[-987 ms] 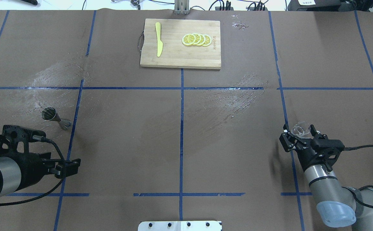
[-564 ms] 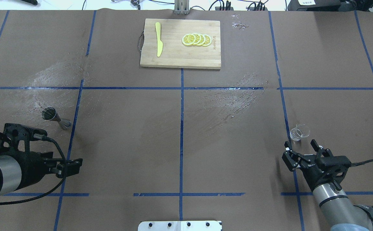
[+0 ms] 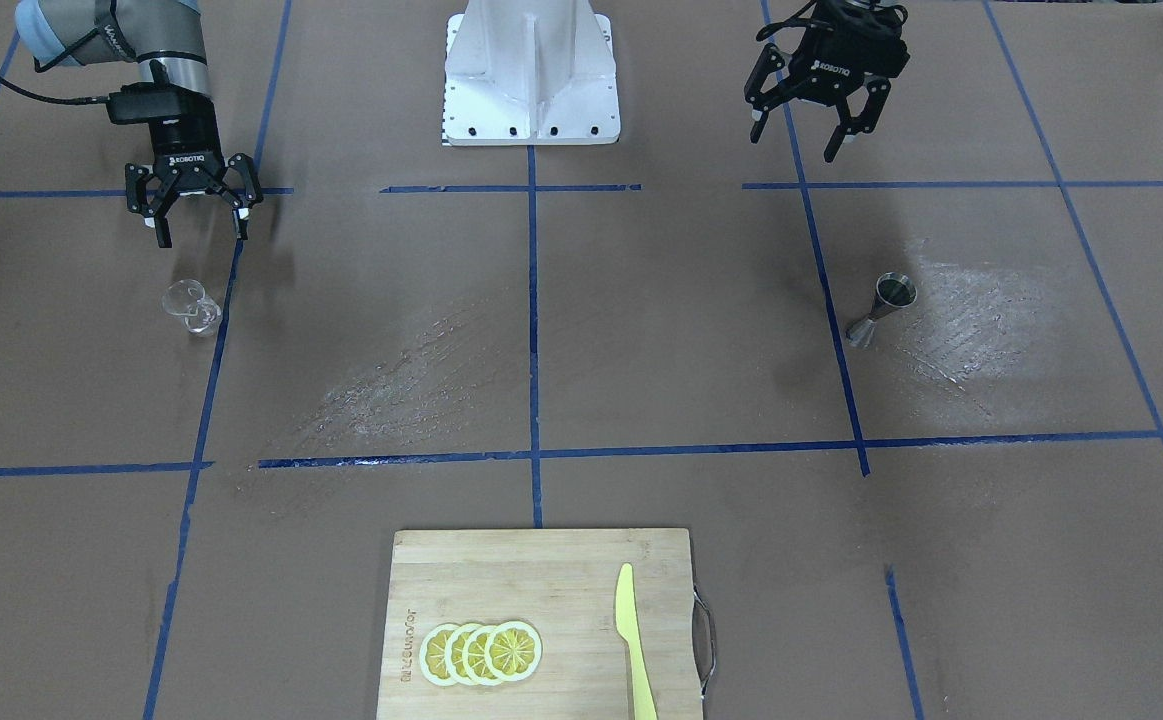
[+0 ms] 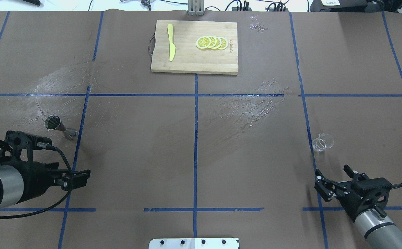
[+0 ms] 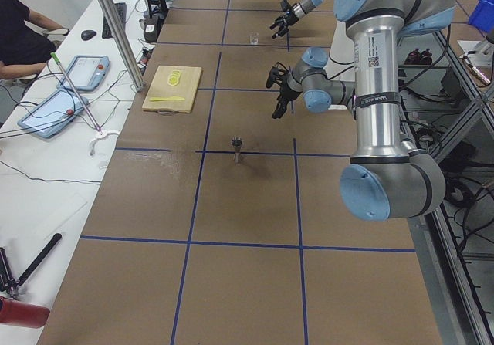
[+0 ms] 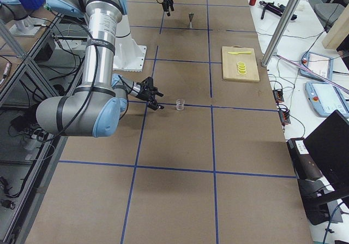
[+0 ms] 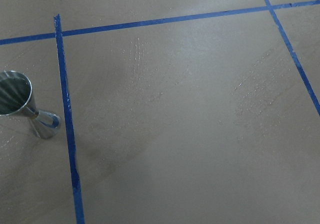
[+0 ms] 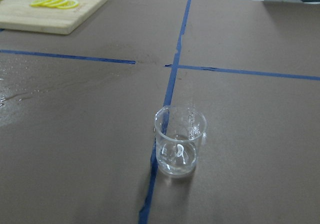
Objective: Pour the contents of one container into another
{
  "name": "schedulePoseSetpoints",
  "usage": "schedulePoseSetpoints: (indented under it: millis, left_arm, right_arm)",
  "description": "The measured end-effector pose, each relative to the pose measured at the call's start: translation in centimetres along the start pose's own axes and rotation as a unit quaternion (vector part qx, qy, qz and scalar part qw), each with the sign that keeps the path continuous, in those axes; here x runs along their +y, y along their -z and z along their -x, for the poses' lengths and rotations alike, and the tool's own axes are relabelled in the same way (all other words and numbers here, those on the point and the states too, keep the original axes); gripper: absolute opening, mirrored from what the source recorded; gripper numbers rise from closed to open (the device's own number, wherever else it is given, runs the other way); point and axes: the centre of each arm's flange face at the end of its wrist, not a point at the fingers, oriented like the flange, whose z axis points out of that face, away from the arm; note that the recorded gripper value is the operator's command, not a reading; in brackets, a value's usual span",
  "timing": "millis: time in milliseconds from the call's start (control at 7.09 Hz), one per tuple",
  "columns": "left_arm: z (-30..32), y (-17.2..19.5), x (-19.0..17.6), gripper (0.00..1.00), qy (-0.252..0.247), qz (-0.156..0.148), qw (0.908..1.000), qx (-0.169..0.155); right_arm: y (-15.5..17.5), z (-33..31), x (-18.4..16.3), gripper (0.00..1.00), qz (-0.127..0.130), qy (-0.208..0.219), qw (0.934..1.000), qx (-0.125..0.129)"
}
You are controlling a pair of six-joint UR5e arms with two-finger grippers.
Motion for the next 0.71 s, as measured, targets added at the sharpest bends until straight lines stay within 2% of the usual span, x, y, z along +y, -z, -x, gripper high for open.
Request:
schedulePoseSetpoints:
  millis: [282,423,705]
  left_arm:
    - [0.5,0.3,-1.0,1.00,-0.015,-0.004,0.9999,0.000]
    - [1.0,0.5,-1.7,1.00,-0.026,-0.007,0.9996,-0.001]
    - [2.4,1.1,-3.6,1.00,-0.052,-0.011,0.9986,-0.004]
  right_arm:
    - [3.1,-0.8,-2.3,1.00,0.076,-0.002,0.9971,-0.008]
    - [4.1,-1.1,-3.7,1.00,0.113,-0.008,0.9936,-0.005]
    - [4.5,-2.0,-8.2,1.00,0.183,-0.011,0.9827,0.022]
